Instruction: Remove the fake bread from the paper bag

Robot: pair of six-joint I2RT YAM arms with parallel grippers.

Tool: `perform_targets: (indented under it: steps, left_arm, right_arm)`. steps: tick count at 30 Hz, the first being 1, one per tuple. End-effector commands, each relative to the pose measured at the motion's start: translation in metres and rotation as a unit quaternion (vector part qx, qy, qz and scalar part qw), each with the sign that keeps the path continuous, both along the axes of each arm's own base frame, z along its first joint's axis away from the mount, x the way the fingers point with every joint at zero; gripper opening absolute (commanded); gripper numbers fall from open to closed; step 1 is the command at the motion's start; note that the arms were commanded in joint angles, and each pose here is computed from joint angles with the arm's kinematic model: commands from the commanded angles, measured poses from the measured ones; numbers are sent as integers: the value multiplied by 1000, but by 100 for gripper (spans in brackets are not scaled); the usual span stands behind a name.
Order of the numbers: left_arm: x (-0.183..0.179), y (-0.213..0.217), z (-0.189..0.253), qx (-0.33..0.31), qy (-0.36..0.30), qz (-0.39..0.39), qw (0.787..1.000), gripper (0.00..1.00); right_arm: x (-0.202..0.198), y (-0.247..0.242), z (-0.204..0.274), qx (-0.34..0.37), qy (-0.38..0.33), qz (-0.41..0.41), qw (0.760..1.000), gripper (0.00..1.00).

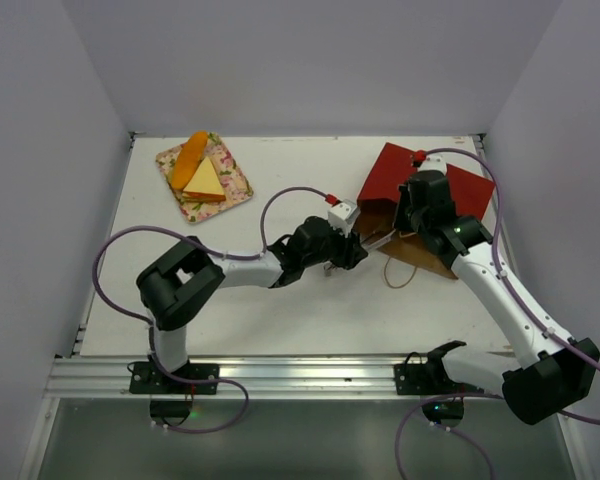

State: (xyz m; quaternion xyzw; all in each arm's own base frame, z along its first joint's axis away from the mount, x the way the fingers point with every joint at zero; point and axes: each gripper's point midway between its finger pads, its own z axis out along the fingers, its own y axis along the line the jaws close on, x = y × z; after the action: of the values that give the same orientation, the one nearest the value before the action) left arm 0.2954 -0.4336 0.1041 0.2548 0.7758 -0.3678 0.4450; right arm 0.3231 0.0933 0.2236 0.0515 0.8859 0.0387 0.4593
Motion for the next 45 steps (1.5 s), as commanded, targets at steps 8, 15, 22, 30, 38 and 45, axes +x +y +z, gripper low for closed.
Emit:
perform_targets:
  steps: [8, 15, 22, 30, 38, 45]
  left_arm:
    - [4, -31, 40, -159, 132, 14, 978, 48]
    - [-6, -23, 25, -223, 234, 12, 946, 48]
    - [-9, -10, 12, -221, 266, 52, 937, 48]
    - [-3, -13, 8, -239, 299, 48, 923, 48]
    - [10, -24, 11, -247, 311, 61, 916, 48]
    - [24, -32, 18, -254, 313, 79, 912, 49]
  right_arm:
    - [-1, 3, 6, 14, -14, -2, 1000, 0]
    - [-2, 3, 10, 19, -20, -2, 1000, 0]
    - [-3, 4, 11, 26, -23, -4, 999, 0]
    - [-4, 5, 7, 29, -21, -1, 999, 0]
    - [-2, 6, 12, 32, -27, 1, 999, 0]
    - [-3, 6, 18, 36, -34, 4, 999, 0]
